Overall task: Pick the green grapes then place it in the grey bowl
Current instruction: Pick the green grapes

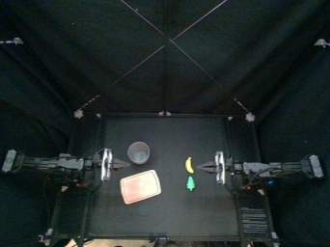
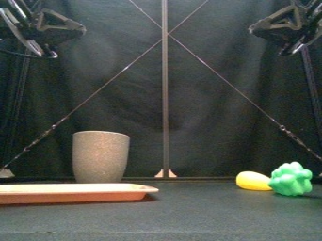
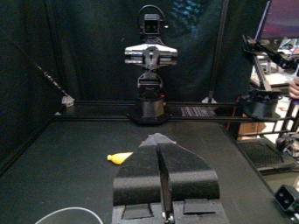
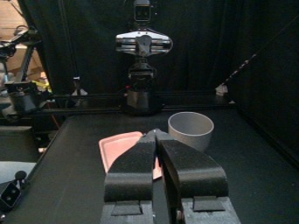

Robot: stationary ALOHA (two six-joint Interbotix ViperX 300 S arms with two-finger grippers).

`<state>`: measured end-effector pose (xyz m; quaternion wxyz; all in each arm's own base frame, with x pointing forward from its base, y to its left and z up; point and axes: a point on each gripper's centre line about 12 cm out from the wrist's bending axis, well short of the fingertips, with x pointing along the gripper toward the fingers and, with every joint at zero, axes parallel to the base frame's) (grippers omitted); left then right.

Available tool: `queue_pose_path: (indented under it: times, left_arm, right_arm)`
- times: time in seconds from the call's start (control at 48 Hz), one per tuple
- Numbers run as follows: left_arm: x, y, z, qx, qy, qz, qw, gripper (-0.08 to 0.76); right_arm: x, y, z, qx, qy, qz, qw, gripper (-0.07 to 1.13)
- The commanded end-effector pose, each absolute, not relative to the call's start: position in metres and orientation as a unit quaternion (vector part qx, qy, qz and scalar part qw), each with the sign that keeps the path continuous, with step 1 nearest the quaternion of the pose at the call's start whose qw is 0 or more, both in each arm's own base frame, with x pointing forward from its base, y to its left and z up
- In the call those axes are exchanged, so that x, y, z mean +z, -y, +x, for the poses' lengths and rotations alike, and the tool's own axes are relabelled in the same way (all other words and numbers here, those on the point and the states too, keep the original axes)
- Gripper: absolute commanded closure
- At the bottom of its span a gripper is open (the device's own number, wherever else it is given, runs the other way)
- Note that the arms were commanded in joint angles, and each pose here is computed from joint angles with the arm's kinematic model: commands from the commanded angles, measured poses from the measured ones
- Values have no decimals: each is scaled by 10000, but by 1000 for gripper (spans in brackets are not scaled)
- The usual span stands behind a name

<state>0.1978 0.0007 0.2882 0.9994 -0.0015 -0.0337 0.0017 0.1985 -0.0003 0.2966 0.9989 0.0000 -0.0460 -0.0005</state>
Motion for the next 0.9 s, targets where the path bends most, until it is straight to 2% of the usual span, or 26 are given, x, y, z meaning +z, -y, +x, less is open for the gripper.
queue_pose_path:
  times: [0.021, 0.208, 0.375, 0.521, 0.688, 0.812, 0.896]
  left_arm:
    - [3007, -4, 2011, 11, 391, -7, 9992, 589]
    - [2999, -16, 2013, 41, 337, 9, 9994, 582]
    - [2963, -68, 2013, 171, 207, 11, 9996, 582]
    - [2916, -81, 2010, 204, 85, -21, 9998, 580]
    - [2908, -85, 2009, 213, 69, -13, 9997, 580]
    - [2883, -106, 2004, 266, 38, 1, 9996, 580]
    - [2838, -127, 1997, 321, -38, -8, 9995, 580]
  right_arm:
    - [2976, 3, 2029, -13, 406, 158, 9990, 941]
    - [2925, 17, 2098, -88, -36, 824, 9966, 940]
    - [2819, 15, 2139, -216, -783, 1985, 9767, 940]
    - [2717, -7, 2117, -427, -1475, 3649, 9183, 938]
    - [2574, -22, 2064, -711, -2012, 4805, 8506, 889]
    - [2478, -24, 2086, -977, -2252, 5414, 8041, 765]
    - [2391, -40, 2148, -1137, -2426, 5639, 7812, 604]
